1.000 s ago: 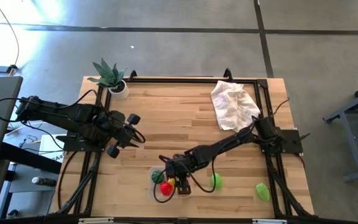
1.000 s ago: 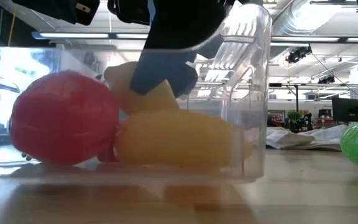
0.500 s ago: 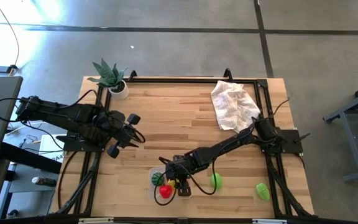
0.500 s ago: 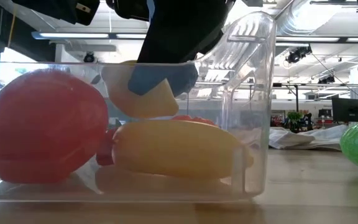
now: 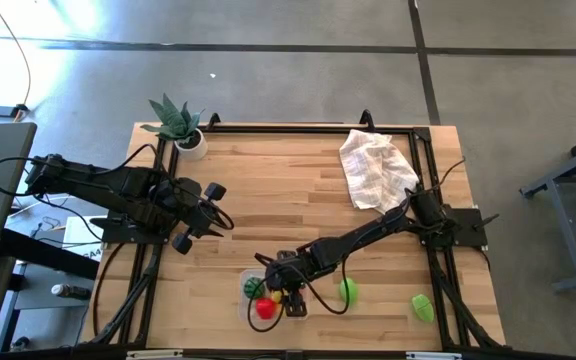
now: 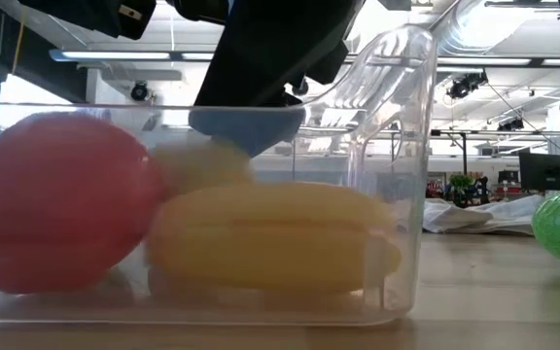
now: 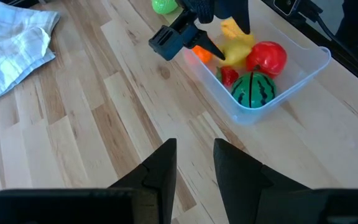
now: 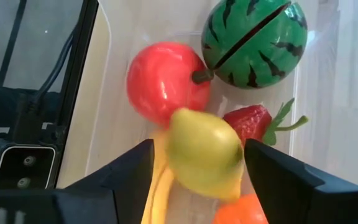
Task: Pick and placing Produce into tupperware
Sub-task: Put the lemon into the bin, then put the melon into the bin
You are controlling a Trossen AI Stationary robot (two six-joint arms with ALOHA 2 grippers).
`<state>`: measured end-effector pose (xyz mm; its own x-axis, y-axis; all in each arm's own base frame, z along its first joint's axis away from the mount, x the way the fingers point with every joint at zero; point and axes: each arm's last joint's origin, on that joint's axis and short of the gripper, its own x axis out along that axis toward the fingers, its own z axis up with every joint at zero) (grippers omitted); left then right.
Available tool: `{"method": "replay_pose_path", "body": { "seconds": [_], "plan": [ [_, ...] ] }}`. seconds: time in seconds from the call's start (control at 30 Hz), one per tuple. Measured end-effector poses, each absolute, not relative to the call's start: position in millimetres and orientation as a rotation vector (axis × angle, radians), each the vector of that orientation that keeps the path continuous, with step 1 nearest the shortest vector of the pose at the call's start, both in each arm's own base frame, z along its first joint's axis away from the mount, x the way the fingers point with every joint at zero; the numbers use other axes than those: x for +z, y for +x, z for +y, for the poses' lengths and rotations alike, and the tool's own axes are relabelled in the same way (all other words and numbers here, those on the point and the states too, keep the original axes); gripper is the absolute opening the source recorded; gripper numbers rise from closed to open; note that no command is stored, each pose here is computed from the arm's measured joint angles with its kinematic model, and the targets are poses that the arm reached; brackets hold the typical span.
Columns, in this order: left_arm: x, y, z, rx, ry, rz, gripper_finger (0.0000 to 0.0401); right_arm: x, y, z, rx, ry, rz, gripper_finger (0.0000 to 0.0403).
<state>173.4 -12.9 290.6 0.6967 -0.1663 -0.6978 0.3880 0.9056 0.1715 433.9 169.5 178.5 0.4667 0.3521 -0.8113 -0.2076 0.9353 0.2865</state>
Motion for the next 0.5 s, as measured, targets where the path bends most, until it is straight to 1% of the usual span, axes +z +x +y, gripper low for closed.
{"method": "replay_pose_path", "body": {
  "seconds": [0.5],
  "plan": [
    [290.6,173.4,-12.9,-0.315,0.319,0.739,0.0095,179.5,434.9,170.0,0.342,0.164,1.017,0.0245]
  ]
}}
